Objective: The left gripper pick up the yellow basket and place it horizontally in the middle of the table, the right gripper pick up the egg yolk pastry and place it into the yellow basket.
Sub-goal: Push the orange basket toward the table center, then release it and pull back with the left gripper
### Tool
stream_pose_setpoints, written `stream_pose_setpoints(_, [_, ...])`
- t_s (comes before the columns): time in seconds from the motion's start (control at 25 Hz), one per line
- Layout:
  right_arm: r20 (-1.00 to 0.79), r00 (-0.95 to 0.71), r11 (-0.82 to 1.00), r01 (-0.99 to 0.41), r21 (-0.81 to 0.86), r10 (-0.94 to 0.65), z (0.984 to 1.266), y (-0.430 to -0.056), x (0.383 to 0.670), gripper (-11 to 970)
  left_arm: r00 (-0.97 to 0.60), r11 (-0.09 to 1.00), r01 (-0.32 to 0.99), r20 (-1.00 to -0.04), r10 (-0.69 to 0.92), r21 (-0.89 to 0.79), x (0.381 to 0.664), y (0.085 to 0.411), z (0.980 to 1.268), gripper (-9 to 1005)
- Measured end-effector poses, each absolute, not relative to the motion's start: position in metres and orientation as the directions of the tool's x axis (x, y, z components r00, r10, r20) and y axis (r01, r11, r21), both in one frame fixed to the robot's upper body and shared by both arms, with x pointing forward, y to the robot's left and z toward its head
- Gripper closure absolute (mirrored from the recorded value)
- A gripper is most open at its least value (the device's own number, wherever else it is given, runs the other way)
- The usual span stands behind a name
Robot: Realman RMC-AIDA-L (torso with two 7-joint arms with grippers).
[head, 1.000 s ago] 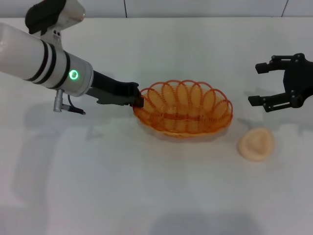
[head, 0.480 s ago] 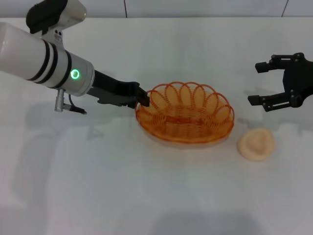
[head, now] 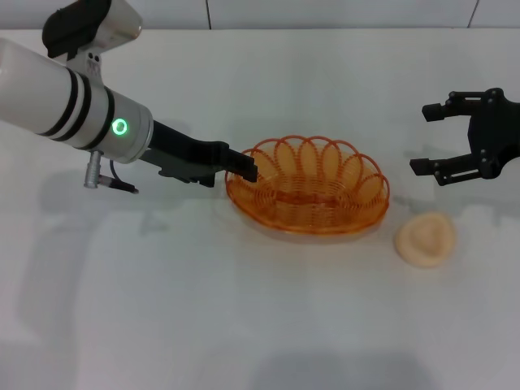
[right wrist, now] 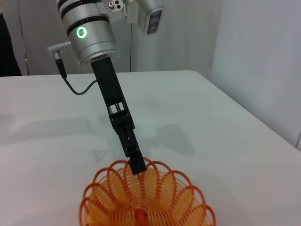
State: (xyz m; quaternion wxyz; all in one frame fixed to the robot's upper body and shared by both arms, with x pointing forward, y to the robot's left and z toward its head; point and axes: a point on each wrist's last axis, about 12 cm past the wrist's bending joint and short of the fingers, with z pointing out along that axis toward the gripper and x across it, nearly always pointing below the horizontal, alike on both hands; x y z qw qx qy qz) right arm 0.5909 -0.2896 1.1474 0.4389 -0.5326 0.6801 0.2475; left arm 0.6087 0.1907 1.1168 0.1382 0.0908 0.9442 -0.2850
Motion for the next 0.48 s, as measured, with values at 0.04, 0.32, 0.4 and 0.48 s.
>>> stream_pose_setpoints(0.04, [-0.861, -0.048, 0.311, -0.942, -0.130, -0.507, 1.147, -0.290, 0.591, 105, -0.945, 0.820, 0.254, -0.313, 0.097, -0.512, 0.609, 0.191, 1.117, 396])
stream_pose_setpoints(0.32, [-0.861, -0.053, 0.314, -0.941, -0.126, -0.505, 1.147, -0.290, 0.591, 105, -0.936, 0.820, 0.281, -0.332, 0.118, -0.498, 0.608, 0.197, 1.121, 210])
stream_pose_setpoints(0.4, [-0.862, -0.057, 0.317, -0.940, -0.123, -0.504, 1.146, -0.291, 0.590, 105, -0.930, 0.816, 0.298, -0.343, 0.131, -0.496, 0.606, 0.200, 1.123, 120])
stream_pose_setpoints(0.48, [-0.863, -0.063, 0.322, -0.939, -0.119, -0.502, 1.146, -0.292, 0.589, 105, -0.919, 0.807, 0.326, -0.367, 0.148, -0.492, 0.603, 0.204, 1.127, 121])
